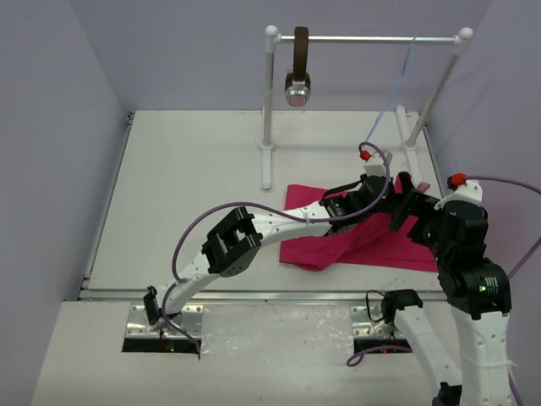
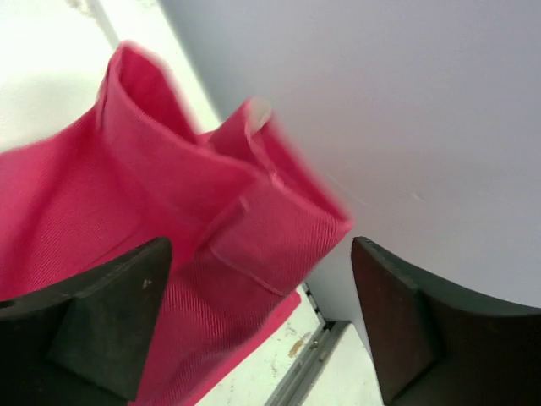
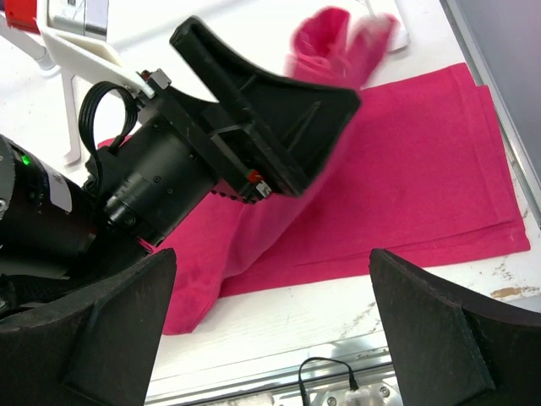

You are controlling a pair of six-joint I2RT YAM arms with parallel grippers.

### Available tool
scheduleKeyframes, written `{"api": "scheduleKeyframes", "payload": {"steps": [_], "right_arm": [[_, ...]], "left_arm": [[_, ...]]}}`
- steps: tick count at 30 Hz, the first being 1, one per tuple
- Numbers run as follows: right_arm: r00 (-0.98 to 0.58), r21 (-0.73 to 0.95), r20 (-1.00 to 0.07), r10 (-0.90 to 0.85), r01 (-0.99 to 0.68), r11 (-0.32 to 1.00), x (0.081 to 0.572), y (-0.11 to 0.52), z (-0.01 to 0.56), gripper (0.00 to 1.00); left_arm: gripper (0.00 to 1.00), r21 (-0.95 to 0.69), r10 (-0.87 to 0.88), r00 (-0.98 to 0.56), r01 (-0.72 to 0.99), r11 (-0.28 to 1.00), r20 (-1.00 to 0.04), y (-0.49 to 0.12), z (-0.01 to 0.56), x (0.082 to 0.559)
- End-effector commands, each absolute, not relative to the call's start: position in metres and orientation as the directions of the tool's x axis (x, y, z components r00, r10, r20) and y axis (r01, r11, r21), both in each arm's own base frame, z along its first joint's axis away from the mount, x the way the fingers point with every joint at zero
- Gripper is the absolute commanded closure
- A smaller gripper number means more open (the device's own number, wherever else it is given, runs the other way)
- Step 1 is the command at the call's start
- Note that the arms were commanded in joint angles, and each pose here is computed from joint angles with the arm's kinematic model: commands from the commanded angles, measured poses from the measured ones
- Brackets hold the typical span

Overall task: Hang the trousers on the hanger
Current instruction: Fold the trousers at the center of the board.

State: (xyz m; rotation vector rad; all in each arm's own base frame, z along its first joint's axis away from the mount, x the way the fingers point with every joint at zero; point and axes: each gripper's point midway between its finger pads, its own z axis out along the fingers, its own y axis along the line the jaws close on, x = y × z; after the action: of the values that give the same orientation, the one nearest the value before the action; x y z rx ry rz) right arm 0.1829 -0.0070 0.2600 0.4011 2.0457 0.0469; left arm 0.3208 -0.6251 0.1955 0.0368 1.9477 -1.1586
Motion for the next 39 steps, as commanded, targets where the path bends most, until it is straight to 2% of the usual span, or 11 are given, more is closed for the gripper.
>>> {"api": "scheduleKeyframes", "payload": {"steps": [1, 6, 13, 15, 21, 23, 30, 32, 36, 37, 39], "right_arm": [[-0.407, 0.201, -0.865, 0.293, 0.254, 0.946, 0.184, -0.008, 0.273, 0.04], [-0.414, 0.195, -0.863, 0.289, 0.254, 0.947, 0.186, -0.008, 0.272, 0.04], [-0.559, 0.203, -0.786, 0.264, 0.169, 0.964, 0.202, 0.015, 0.227, 0.04], [-0.603, 0.24, -0.75, 0.272, 0.135, 0.961, 0.206, 0.027, 0.207, 0.04], [-0.659, 0.334, -0.692, 0.295, 0.071, 0.94, 0.218, 0.052, 0.187, 0.05], [-0.739, 0.363, -0.613, 0.279, 0.051, 0.93, 0.218, 0.065, 0.157, 0.06], [-0.784, 0.362, -0.558, 0.273, 0.066, 0.93, 0.216, 0.067, 0.115, 0.08], [-0.778, 0.353, -0.567, 0.27, 0.066, 0.933, 0.217, 0.065, 0.116, 0.08], [-0.773, 0.347, -0.574, 0.271, 0.07, 0.935, 0.22, 0.064, 0.116, 0.08], [-0.775, 0.348, -0.573, 0.268, 0.066, 0.935, 0.22, 0.064, 0.116, 0.08], [-0.784, 0.344, -0.562, 0.264, 0.069, 0.936, 0.221, 0.064, 0.112, 0.08]], "left_arm": [[0.05, -0.718, -0.406, -0.594, 0.531, 0.451, -0.694, -0.643, 0.249, 0.308], [0.0, -0.641, -0.415, -0.494, 0.513, 0.571, -0.764, -0.59, 0.27, 0.324], [0.0, -0.493, -0.447, -0.591, -0.094, 0.865, -0.672, -0.398, 0.192, 0.389], [0.0, -0.388, -0.407, -0.658, -0.186, 0.903, -0.634, -0.348, 0.143, 0.375], [0.04, -0.547, -0.286, -0.84, 0.015, 0.837, -0.461, -0.333, 0.07, 0.343], [0.05, -0.524, -0.251, -0.859, 0.023, 0.852, -0.446, -0.329, 0.048, 0.342], [0.16, -0.608, -0.157, -0.908, 0.126, 0.784, -0.389, -0.357, 0.021, 0.334], [0.32, -0.606, -0.154, -0.916, 0.112, 0.788, -0.37, -0.357, 0.009, 0.332], [0.88, -0.591, -0.159, -0.932, 0.07, 0.804, -0.326, -0.351, -0.012, 0.329], [0.97, -0.554, -0.183, -0.93, 0.026, 0.832, -0.318, -0.34, -0.019, 0.33], [1.0, -0.47, -0.254, -0.905, -0.069, 0.88, -0.341, -0.305, -0.02, 0.334]]}}
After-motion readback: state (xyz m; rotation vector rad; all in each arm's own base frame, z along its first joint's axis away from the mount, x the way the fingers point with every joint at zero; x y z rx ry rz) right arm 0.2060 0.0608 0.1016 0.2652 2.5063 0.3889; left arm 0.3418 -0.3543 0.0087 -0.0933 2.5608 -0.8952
